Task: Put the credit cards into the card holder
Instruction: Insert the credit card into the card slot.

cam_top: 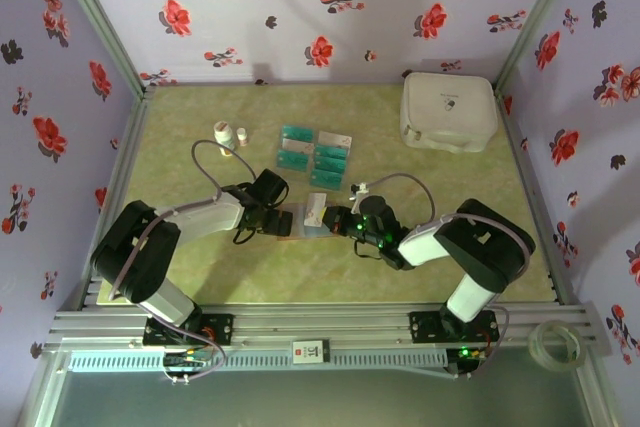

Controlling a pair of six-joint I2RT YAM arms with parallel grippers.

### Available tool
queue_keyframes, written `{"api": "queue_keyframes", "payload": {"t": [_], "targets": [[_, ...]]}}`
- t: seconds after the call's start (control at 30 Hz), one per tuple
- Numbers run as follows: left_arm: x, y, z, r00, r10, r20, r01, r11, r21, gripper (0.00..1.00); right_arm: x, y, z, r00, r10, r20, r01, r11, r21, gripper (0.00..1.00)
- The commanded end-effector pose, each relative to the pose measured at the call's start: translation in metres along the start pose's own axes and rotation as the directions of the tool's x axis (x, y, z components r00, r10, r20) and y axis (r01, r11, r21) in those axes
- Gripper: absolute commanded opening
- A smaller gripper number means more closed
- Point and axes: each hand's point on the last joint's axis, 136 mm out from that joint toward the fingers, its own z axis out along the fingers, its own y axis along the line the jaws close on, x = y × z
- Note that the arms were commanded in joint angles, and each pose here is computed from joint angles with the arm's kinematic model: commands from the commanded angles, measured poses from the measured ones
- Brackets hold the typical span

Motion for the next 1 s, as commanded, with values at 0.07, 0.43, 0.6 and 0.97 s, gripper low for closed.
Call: {"api": "queue_keyframes", "payload": {"t": [0.07,0.43,0.6,0.97], "targets": [[0.014,0.01,0.009,1.0,0.004,-0.028,-0.005,0.999,-0.054,0.99,0.001,-0.003,0.002,1.0,0.002,0.011,-0.001,1.0,-0.029,0.0],[0.016,0.011,0.01,0.999,0.003,-0.033,-0.005,0.998,-0.059,0.99,0.011,-0.013,0.01,0.999,0.04,-0.005,-0.04,0.997,-0.065,0.0],[0.016,0.011,0.01,0.999,0.004,-0.034,-0.006,0.998,-0.06,0.99,0.014,-0.017,0.013,0.999,0.051,-0.014,-0.052,0.996,-0.069,0.0],[0.017,0.011,0.013,0.999,0.003,-0.039,-0.005,0.998,-0.061,0.99,0.026,-0.022,0.015,0.995,0.068,-0.068,-0.073,0.995,-0.072,0.0]]}}
